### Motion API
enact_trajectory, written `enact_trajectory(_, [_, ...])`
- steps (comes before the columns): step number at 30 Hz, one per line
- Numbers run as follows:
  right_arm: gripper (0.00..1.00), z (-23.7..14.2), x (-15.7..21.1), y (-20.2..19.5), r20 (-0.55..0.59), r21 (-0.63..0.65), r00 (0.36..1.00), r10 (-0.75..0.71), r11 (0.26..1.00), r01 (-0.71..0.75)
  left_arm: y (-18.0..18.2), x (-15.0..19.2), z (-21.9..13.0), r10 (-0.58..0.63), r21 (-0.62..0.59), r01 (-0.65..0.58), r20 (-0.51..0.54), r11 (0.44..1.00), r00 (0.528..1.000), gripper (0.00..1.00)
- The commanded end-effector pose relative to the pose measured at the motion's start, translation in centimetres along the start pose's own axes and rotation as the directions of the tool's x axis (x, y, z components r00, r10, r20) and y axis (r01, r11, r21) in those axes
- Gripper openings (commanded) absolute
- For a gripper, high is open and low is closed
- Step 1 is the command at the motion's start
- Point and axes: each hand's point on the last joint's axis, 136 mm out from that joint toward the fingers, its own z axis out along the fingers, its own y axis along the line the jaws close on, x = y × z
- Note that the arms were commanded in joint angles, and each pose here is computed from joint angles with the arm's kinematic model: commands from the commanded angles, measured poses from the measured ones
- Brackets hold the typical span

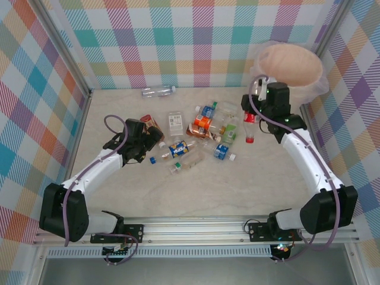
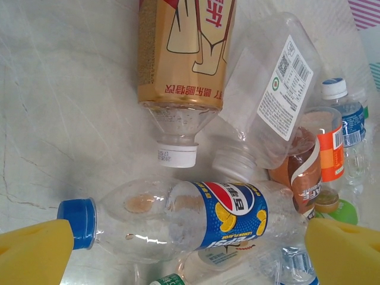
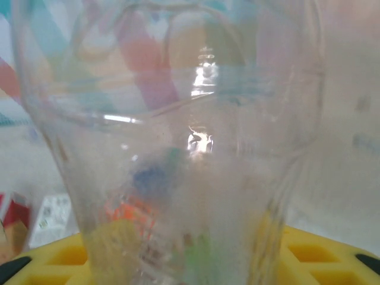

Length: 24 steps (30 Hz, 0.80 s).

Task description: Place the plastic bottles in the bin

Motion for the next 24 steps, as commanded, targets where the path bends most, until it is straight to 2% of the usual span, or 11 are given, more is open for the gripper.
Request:
enact_trajectory(1, [0.44, -1.2, -6.8, 1.0, 0.179, -0.010, 0.982, -0.058, 0.998, 0.061, -0.5, -0.4, -0.8, 0.004, 0.034, -0.005, 0.013, 0.999, 1.000, 1.00])
enact_trajectory(8, [0.44, -1.8, -15.4, -0.5, 0.345, 0.081, 0.933, -0.098, 0.994, 0.075, 0.0, -0.6, -1.4, 0.003, 0.014, -0.004, 0.029, 1.000, 1.000, 1.00])
enact_trajectory(15, [0.44, -2.8, -22.6, -6.4, 0.507, 0.261, 0.857, -0.090, 0.964, -0.053, -0.1, -0.8, -1.8, 0.010, 0.013, -0.010, 0.040, 1.000, 0.999, 1.00])
enact_trajectory(19, [0.44, -2.0, -24.2, -9.3, 0.563, 0.332, 0.818, -0.115, 0.938, -0.096, 0.0, -0.7, -1.7, 0.010, 0.007, -0.010, 0.036, 1.000, 0.999, 1.00])
enact_trajectory(24, [0.46, 1.0, -24.0, -11.2, 0.524, 0.380, 0.838, -0.152, 0.922, -0.070, 0.1, -0.7, -1.8, 0.011, 0.003, -0.011, 0.036, 1.000, 0.999, 1.00])
